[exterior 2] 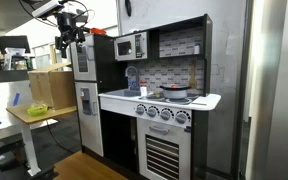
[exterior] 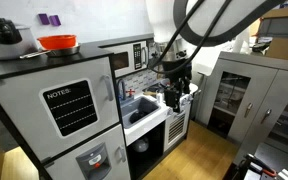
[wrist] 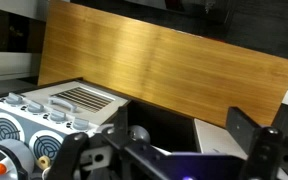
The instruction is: Put the glass on the shelf
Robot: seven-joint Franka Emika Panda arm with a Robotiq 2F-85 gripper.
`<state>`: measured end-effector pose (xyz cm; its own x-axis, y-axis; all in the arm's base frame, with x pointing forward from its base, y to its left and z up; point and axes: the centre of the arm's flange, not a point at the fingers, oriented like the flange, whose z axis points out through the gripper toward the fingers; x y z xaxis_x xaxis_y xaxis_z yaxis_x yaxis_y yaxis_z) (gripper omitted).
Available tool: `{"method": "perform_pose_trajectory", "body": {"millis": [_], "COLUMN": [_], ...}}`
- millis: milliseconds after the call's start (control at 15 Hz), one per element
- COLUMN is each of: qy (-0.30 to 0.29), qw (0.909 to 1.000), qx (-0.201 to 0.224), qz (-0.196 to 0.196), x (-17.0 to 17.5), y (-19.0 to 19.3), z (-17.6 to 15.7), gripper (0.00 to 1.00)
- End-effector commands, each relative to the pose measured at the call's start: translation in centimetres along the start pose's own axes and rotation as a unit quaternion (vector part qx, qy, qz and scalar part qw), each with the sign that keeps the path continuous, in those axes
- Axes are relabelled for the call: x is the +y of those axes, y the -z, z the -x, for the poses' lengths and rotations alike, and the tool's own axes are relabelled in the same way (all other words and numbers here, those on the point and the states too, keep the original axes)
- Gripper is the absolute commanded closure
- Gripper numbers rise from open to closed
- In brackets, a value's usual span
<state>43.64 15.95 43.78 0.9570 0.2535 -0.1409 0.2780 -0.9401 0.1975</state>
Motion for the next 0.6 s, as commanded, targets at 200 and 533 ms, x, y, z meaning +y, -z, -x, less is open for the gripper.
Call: {"method": "perform_pose_trajectory", "body": {"millis": [200,533], "qy": [0.000,-0.013], "qw": [1.0000,0.9998], "qx": [0.000,0.006], "qz": [0.000,-0.013], "x": [0.0,1.9], "y": [0.0,-1.5], "z": [0.0,0.3], "gripper": [0.00,0.00]}}
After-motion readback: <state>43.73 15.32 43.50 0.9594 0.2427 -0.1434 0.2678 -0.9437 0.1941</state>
